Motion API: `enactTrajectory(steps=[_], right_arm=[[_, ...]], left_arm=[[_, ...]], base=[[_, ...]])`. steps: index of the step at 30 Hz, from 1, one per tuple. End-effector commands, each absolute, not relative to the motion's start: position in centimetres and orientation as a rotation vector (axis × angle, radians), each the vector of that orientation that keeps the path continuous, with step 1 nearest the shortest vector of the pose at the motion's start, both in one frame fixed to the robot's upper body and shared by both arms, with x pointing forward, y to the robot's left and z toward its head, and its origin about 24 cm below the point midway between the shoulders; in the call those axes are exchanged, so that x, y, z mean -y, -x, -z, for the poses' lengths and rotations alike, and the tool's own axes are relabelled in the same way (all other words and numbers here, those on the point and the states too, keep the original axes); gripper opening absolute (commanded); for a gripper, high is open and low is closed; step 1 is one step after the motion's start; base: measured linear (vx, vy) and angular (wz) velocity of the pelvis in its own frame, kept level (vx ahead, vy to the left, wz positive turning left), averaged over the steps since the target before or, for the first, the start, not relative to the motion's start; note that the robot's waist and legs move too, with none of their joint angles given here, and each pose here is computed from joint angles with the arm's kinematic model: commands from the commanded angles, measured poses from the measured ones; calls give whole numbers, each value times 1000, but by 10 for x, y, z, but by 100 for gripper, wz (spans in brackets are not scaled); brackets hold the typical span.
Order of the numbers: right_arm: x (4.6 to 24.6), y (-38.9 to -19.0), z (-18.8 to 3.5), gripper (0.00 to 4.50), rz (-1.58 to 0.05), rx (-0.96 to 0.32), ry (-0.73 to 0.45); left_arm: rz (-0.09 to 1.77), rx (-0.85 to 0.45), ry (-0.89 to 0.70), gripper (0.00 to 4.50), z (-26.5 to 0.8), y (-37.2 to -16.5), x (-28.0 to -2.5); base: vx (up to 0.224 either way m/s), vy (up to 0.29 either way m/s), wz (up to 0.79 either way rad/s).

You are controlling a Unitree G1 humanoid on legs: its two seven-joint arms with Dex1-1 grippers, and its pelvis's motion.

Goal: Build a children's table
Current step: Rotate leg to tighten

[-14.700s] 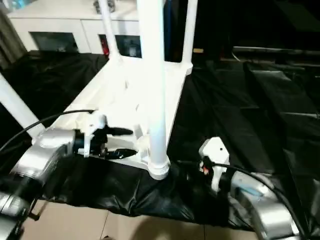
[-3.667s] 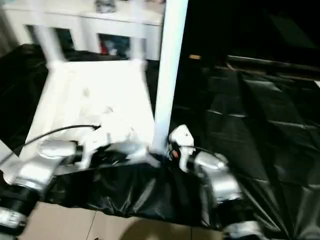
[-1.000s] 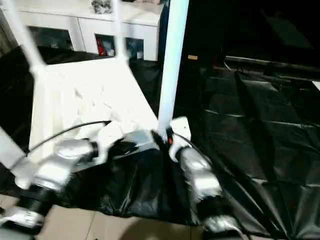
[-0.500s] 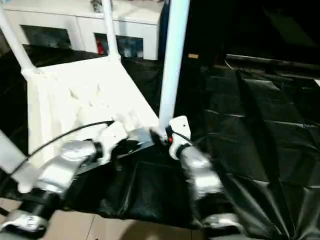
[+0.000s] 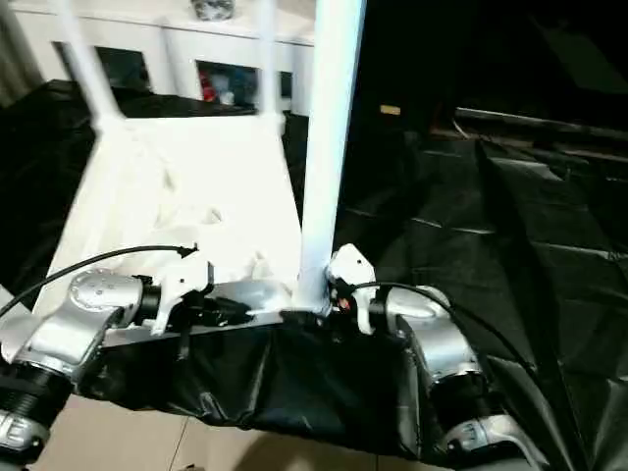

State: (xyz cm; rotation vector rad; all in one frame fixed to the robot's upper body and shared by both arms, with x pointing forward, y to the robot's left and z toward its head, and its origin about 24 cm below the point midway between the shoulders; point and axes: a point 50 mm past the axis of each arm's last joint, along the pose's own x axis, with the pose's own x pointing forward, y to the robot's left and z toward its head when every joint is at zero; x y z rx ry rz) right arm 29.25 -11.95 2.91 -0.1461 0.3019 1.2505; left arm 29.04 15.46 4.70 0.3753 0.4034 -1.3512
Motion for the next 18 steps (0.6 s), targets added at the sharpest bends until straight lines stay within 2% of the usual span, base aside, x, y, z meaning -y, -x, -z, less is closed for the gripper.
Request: enactTrajectory(steps=[1, 4, 9, 12, 15, 18], right_arm=[[97, -281, -27, 386, -1433, -328, 148], [99, -280, -28, 373, -1472, -349, 133], [102, -276, -28, 321, -1517, -379, 142], [103, -275, -27, 314, -1522, -383, 145], [103, -273, -26, 279, -1535, -391, 146], [101, -271, -25, 269, -1540, -395, 138]], left_arm=[[1408, -379, -372, 0, -48, -292, -141], [1441, -389, -366, 0, -50, -291, -145], [1480, -418, -369, 0, -51, -290, -151], [1485, -424, -372, 0, -51, -290, -153], [1489, -425, -373, 0, -51, -290, -154], [1483, -422, -368, 0, -50, -291, -153]], base=[[0, 0, 0], [0, 0, 0], [0, 0, 0], [0, 0, 0], [0, 0, 0], [0, 0, 0]])
